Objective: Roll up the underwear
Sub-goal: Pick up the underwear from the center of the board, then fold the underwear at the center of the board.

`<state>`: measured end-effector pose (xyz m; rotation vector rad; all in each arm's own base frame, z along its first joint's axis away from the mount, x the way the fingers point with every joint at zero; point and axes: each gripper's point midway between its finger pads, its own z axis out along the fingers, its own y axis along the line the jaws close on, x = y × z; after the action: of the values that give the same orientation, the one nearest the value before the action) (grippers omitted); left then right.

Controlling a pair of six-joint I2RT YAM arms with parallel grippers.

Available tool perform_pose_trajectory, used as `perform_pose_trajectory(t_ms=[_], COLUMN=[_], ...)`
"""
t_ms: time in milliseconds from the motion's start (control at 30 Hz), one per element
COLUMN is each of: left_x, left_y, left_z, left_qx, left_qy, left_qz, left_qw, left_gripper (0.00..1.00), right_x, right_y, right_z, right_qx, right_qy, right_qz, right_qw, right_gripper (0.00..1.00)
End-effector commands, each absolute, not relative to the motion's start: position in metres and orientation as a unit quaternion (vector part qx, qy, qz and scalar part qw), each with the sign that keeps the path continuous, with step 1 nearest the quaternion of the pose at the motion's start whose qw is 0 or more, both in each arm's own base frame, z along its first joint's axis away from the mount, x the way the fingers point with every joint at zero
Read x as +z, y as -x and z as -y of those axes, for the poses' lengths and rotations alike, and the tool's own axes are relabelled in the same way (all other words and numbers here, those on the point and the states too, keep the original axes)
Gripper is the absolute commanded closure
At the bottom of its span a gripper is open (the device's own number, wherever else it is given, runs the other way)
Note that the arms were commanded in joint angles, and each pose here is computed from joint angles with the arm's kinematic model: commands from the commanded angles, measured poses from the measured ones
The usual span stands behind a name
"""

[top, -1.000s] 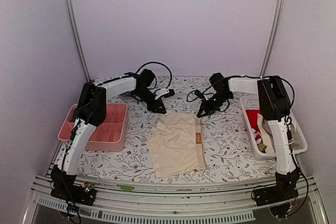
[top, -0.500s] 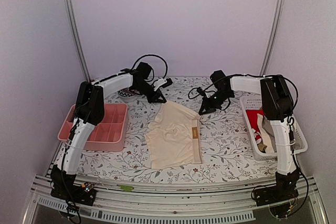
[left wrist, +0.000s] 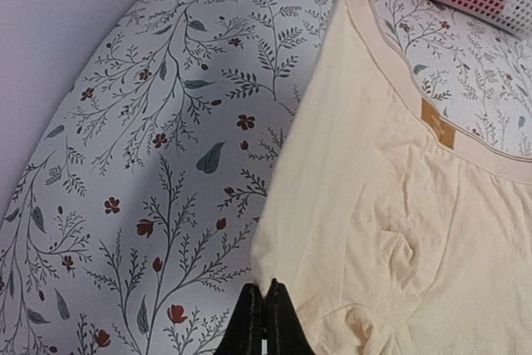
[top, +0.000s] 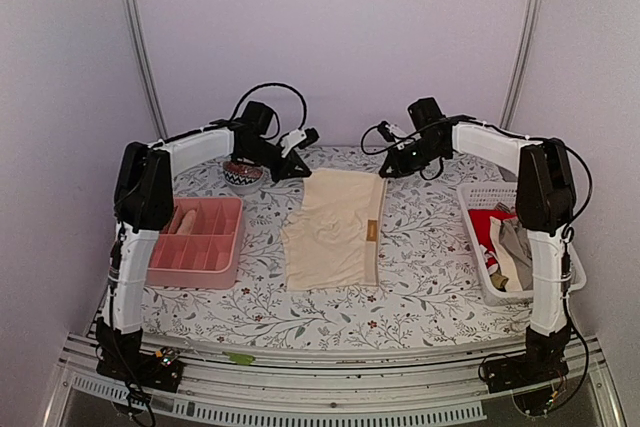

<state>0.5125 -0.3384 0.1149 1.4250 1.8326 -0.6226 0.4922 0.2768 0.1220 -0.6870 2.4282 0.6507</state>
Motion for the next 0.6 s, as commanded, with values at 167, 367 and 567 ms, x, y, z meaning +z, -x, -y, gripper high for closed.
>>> perform_pose_trajectory(t_ms=[167,367,567], left_x=[0.142,0.117,0.090], left_y=[-0.461,-0.416,-0.371], left_z=[0.327,0.319,0.318], left_qx=[-0.269,-0.287,-0.300], left_qy=[-0.564,-0.568,-0.575], left_qz=[-0.689,-0.698,-0.704], left_qw=[0.367,0.328,0.290], left_gripper=[1.00,1.00,1.00], right_x=[0.135,0.123,0.109], right_y=[-0.453,-0.425,-0.397], right_z=[-0.315,-0.321,-0.322], right_qx=[0.207,0.204,0.221], right_qy=[0.377,0.395,0.399], right_qz=[-0.862,-0.859,-0.859], right_qw=[0.268,0.255,0.231], right_gripper=[1.00,1.00,1.00])
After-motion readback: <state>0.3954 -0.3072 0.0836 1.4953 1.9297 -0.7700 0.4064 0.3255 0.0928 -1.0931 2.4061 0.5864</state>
